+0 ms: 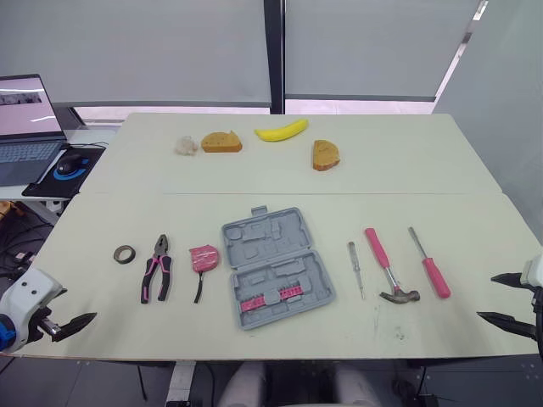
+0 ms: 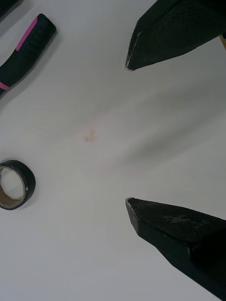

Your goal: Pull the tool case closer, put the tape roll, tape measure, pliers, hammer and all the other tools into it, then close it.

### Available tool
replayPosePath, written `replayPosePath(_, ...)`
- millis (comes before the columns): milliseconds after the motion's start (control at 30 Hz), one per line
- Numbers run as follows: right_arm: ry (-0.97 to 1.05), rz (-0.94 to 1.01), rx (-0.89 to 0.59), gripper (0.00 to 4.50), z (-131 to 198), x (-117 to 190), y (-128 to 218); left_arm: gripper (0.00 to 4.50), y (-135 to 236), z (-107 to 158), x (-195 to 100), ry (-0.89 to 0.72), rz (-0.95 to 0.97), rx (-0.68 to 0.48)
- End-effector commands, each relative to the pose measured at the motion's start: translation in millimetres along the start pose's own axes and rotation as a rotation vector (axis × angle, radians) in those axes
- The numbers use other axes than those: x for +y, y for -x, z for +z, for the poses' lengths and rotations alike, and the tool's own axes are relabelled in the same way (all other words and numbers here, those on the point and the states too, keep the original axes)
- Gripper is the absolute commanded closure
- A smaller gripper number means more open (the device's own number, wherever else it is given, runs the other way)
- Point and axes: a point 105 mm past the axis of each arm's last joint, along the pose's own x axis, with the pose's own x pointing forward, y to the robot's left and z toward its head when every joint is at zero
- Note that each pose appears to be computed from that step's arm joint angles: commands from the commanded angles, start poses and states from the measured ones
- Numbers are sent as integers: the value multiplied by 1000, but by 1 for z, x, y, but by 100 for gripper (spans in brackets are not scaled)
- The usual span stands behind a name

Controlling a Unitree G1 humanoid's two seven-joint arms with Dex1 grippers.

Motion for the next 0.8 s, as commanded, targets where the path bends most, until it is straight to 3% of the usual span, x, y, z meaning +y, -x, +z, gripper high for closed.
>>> replayPosePath(33,30,-6,-11,10,7,-1,1,0,5,10,6,-10,14,-30)
replayPosePath(167,28,-9,-16,10,8,-1,-1,0,5,7,8,-15,29,-5)
replayPosePath(300,29,-31,-30,10,9,-5,0,0,4,19,8,7,22,-99)
replayPosePath(800,8,-58,-29,10,9,-12,-1,0,9,7,16,19,38,-67)
